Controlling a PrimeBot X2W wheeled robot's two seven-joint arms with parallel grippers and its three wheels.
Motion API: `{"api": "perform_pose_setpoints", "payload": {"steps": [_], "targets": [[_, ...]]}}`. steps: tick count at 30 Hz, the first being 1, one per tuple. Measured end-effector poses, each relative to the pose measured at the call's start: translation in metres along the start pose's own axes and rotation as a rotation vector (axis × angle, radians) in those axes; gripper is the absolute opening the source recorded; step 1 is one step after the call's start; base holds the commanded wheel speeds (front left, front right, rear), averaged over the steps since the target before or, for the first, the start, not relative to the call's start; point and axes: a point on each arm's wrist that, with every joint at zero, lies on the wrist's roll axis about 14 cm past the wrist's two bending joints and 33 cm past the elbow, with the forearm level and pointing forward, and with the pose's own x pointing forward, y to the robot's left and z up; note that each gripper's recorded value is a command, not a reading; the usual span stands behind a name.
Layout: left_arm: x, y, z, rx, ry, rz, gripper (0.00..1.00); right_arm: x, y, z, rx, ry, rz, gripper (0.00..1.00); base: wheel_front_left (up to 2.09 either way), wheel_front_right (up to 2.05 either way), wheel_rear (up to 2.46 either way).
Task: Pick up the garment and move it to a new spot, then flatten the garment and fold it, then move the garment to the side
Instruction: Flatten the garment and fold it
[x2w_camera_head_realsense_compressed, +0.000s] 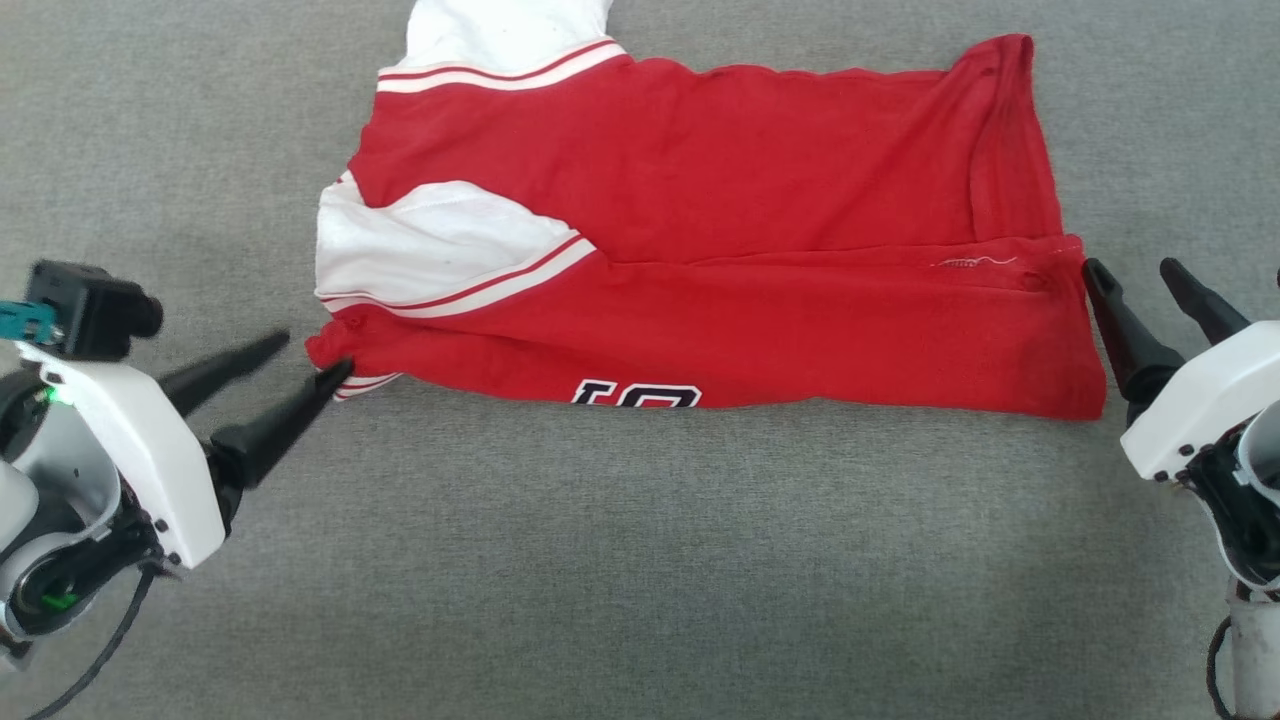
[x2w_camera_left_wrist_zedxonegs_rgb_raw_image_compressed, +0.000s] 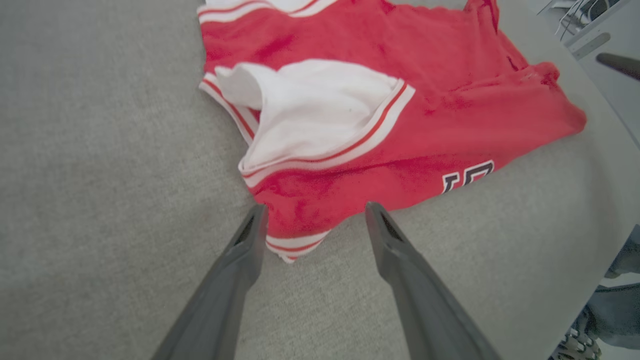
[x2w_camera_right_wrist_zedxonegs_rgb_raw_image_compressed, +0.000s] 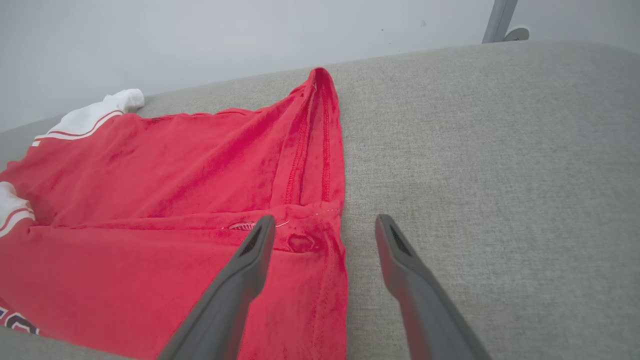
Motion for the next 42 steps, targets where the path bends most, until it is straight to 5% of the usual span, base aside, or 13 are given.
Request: {"api": "perform_pose_setpoints", "payload": {"steps": [17,21,27,42], "targets": [[0.039,0.015,-0.054,-0.194,0.391,0.001,1.00,-0.015,-0.021,-0.019,0.044,0.021,-0.070,1.00,0.00,0.00,0.00],[0.040,0.015,-0.055,-0.207,0.415,-0.011,0.00,-0.016,-0.026,-0.022,0.047,0.025,-0.085,1.00,0.00,0.00,0.00],[0.043,0.006,-0.056,-0.212,0.407,-0.041,0.00,-0.012,-0.025,-0.030,0.008,0.088,-0.075,1.00,0.00,0.00,0.00],[0.037,-0.007,-0.053,-0.211,0.357,-0.069,0.00,0.001,-0.009,-0.074,-0.166,0.538,0.002,1.00,0.00,0.00,0.00]]}}
